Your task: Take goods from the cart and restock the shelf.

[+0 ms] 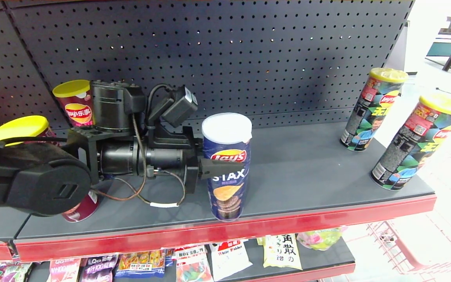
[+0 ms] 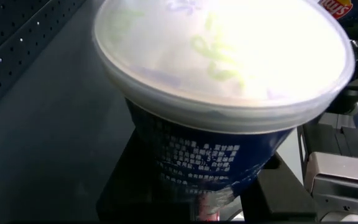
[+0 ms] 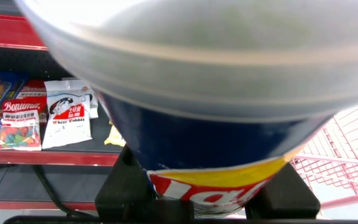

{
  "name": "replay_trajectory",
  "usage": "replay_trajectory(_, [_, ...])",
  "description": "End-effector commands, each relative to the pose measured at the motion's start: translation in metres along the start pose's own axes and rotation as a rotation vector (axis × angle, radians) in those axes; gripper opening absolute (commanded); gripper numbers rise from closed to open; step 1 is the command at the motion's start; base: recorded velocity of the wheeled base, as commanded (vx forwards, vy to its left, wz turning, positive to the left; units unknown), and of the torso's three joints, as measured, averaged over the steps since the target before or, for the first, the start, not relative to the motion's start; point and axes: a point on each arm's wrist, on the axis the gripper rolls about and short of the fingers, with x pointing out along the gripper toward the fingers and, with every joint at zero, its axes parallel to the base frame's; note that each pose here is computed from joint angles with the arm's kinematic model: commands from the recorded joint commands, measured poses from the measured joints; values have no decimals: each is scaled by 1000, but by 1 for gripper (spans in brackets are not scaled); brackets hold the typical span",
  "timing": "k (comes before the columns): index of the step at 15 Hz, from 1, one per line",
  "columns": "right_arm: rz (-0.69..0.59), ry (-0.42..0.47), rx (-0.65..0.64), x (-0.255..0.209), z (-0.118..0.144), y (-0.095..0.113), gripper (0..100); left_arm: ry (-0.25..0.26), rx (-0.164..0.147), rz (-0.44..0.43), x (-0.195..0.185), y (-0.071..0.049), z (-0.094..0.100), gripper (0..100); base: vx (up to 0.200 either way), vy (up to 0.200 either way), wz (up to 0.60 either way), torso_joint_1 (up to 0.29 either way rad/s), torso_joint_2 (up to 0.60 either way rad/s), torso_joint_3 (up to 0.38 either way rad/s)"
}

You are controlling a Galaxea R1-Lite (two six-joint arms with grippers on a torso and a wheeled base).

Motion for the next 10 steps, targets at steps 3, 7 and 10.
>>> replay_trajectory(3, [1, 4, -1, 0, -1, 0, 0, 4, 0, -10, 1, -3, -1, 0, 0, 0, 0, 0, 0, 0])
replay_trajectory(7, [1, 4, 0, 0, -1, 0, 0, 21, -13, 13, 2, -5, -4, 0, 0, 0, 0, 0, 0, 0])
replay_trajectory(10, [0, 4, 0, 0, -1, 0, 0, 24, -15, 16, 2, -5, -6, 0, 0, 0, 0, 0, 0, 0])
